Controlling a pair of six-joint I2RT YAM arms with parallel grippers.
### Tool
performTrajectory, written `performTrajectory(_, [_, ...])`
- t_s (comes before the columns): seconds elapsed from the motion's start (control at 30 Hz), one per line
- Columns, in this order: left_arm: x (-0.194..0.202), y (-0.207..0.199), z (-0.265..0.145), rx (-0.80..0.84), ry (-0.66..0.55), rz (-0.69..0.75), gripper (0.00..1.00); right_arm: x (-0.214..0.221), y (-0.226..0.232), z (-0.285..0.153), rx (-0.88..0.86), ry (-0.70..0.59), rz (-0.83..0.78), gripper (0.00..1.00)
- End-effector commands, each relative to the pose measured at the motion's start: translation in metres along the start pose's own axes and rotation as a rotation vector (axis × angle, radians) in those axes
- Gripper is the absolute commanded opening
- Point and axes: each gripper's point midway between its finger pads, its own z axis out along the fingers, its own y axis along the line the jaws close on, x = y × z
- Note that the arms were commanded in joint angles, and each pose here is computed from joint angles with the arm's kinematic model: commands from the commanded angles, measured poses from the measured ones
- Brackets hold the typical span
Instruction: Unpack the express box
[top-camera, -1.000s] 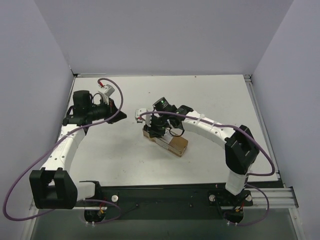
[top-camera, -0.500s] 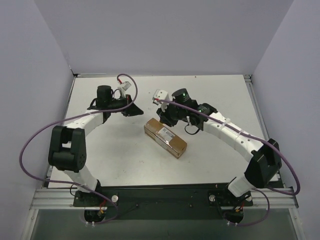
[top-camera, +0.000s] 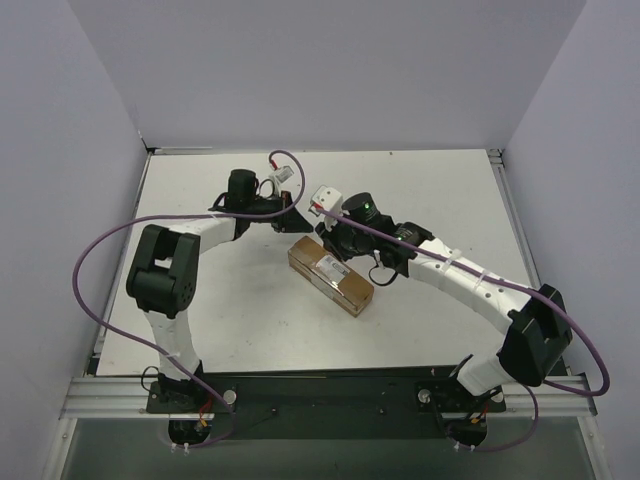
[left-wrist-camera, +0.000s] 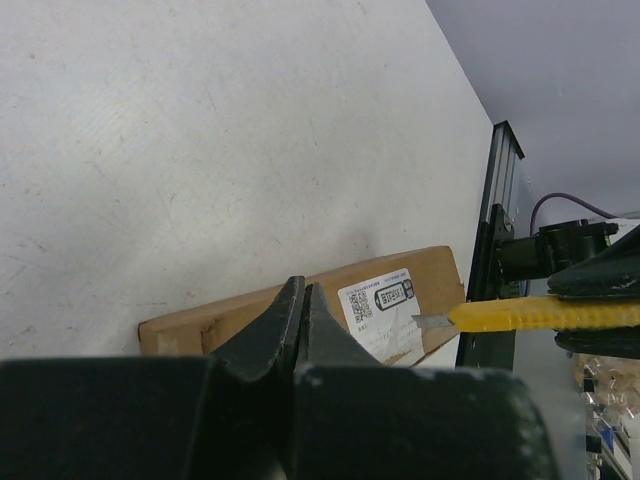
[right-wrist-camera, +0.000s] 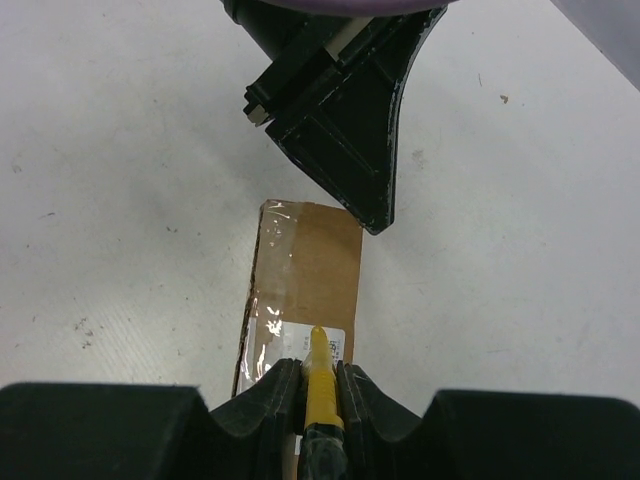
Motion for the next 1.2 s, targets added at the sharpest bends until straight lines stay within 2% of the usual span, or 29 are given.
performTrajectory(0.0, [0.004,0.005,0.007,0.012,-0.003,-0.007,0.00,-0.003,0.007,-0.001,-0.022,-0.034,0.015,0.00])
performTrajectory(0.4, [0.025,0.028,0.014,-0.048,0.041,-0.041,0.00,0.005,0.034,0.005,-0.108,-0.053,0.044,0.00])
performTrajectory(1.0, [0.031,0.034,0.016,-0.065,0.048,-0.049,0.00,0.013,0.040,0.001,-0.105,-0.025,0.115,0.00])
performTrajectory(1.17, [0.030,0.033,0.016,-0.066,0.047,-0.045,0.00,0.019,0.041,0.001,-0.083,-0.010,0.090,0.00])
